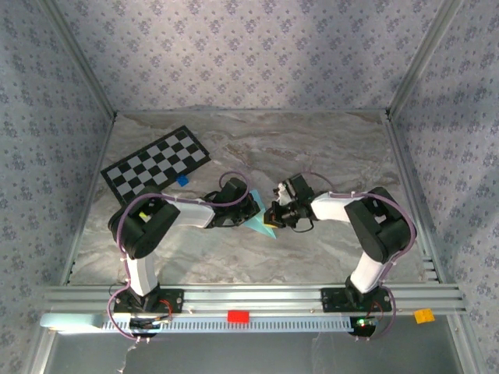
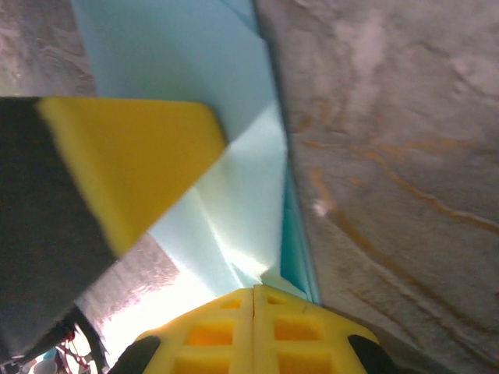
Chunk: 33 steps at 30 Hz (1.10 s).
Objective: Fold a paper plane with a square sheet of paper (pick it up from the middle)
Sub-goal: Fourth fold the wing at the center of the table.
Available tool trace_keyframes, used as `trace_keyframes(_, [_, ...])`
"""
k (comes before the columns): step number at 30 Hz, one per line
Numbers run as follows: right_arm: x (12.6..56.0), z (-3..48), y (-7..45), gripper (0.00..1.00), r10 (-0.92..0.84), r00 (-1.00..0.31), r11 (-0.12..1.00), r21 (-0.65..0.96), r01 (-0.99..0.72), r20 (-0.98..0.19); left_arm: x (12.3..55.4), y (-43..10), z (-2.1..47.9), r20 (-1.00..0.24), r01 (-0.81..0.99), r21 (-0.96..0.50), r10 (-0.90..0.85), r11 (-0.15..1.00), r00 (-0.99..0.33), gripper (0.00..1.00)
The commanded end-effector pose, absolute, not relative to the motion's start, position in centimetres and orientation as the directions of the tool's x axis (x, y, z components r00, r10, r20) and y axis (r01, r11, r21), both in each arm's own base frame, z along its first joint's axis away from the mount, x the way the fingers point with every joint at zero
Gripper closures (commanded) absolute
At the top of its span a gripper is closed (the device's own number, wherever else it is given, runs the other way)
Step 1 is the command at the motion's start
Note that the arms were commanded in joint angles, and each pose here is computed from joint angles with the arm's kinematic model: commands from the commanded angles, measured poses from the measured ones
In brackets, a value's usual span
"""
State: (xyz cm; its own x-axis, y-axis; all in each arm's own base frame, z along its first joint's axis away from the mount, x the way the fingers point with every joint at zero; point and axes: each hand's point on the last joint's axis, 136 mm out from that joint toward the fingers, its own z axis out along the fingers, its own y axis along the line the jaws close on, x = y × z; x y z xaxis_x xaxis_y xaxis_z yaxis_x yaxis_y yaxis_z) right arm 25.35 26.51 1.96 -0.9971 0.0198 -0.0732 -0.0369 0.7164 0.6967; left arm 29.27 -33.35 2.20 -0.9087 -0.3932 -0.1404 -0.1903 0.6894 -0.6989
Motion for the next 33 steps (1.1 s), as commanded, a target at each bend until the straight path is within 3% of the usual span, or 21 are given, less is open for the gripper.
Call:
trace_keyframes(1, [24.6, 0.3, 25.4, 0.98, 0.058, -0.998, 0.739, 0.673, 0.023, -0.029, 28.6, -31.4, 0.0, -0.140, -0.237, -0.618, -0.402, 0.749, -0.905, 1.00])
trace_keyframes(11, [23.5, -0.6, 24.3, 0.99, 0.072, -0.997, 0.751, 0.659, 0.044, -0.016, 29.7, -32.3, 1.9, -0.171, -0.195, -0.639, -0.384, 0.744, -0.907, 1.00])
trace_keyframes(23, [23.1, -1.2, 23.5, 1.00, 0.087, -0.996, 0.771, 0.634, 0.059, -0.014, 30.3, -33.3, 7.3, -0.272, -0.049, -0.658, -0.298, 0.752, -0.915, 0.91])
trace_keyframes(33, [23.1, -1.4, 23.3, 1.00, 0.093, -0.996, 0.780, 0.622, 0.067, -0.010, 28.9, -33.2, 7.8, -0.279, -0.033, -0.663, -0.288, 0.748, -0.916, 0.93])
